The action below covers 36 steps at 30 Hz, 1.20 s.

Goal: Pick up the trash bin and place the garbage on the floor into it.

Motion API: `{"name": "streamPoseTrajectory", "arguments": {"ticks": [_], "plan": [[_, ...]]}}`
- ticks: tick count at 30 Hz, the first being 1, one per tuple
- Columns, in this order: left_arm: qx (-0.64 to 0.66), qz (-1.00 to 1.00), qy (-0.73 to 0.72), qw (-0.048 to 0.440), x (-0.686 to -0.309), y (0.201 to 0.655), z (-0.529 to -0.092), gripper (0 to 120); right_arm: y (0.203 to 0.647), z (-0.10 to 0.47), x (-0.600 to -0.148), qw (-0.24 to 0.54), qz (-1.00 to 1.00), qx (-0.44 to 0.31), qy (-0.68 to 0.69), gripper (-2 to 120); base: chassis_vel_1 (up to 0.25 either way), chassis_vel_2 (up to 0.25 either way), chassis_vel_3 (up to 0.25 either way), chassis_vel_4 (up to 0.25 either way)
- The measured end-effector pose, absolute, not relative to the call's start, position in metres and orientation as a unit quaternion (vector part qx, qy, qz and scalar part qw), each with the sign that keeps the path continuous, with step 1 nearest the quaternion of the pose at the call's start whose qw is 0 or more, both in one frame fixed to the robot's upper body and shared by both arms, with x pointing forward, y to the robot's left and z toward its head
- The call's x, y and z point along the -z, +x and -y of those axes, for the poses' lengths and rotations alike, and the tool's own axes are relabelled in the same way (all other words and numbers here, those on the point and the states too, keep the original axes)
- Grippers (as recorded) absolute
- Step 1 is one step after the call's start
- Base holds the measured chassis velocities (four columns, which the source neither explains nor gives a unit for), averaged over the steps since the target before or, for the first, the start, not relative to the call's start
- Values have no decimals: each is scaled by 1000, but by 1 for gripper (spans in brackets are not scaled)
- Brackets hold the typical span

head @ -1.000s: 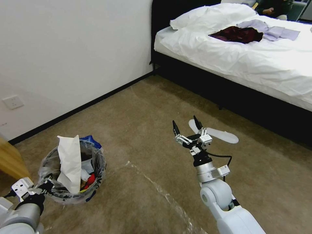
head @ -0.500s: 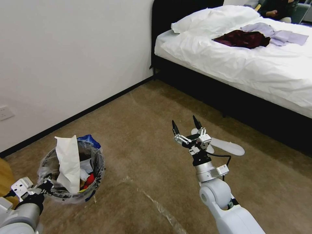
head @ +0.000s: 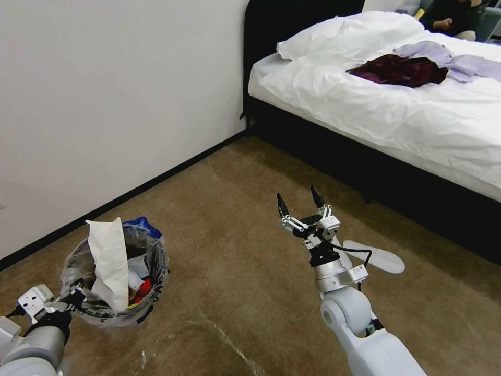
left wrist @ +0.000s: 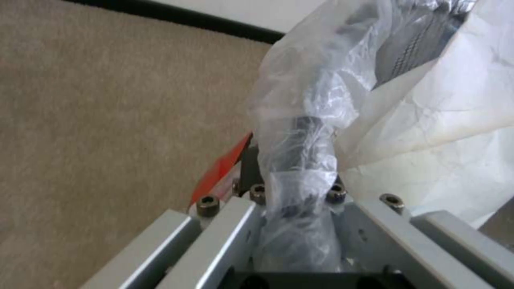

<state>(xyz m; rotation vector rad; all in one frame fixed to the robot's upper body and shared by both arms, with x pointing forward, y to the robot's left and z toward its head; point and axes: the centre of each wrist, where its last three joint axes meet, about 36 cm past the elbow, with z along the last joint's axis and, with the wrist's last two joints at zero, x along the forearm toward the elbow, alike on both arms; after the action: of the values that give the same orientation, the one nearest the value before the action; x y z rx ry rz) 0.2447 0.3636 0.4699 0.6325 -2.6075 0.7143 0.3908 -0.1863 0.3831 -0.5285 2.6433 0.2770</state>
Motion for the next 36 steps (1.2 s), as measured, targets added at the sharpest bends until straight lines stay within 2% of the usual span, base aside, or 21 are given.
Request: {"name": "streamPoseTrajectory", "arguments": {"ticks": [6, 36], "plan": [[-251, 924, 224, 182, -471, 243, -364, 1, 389, 185, -383, 217, -952, -99, -191, 100, -80, 66, 63, -70], [-253, 927, 210, 178, -478, 243, -364, 1, 374, 191, -379, 192, -965, -78, -161, 100, 0, 0, 0, 0]]}}
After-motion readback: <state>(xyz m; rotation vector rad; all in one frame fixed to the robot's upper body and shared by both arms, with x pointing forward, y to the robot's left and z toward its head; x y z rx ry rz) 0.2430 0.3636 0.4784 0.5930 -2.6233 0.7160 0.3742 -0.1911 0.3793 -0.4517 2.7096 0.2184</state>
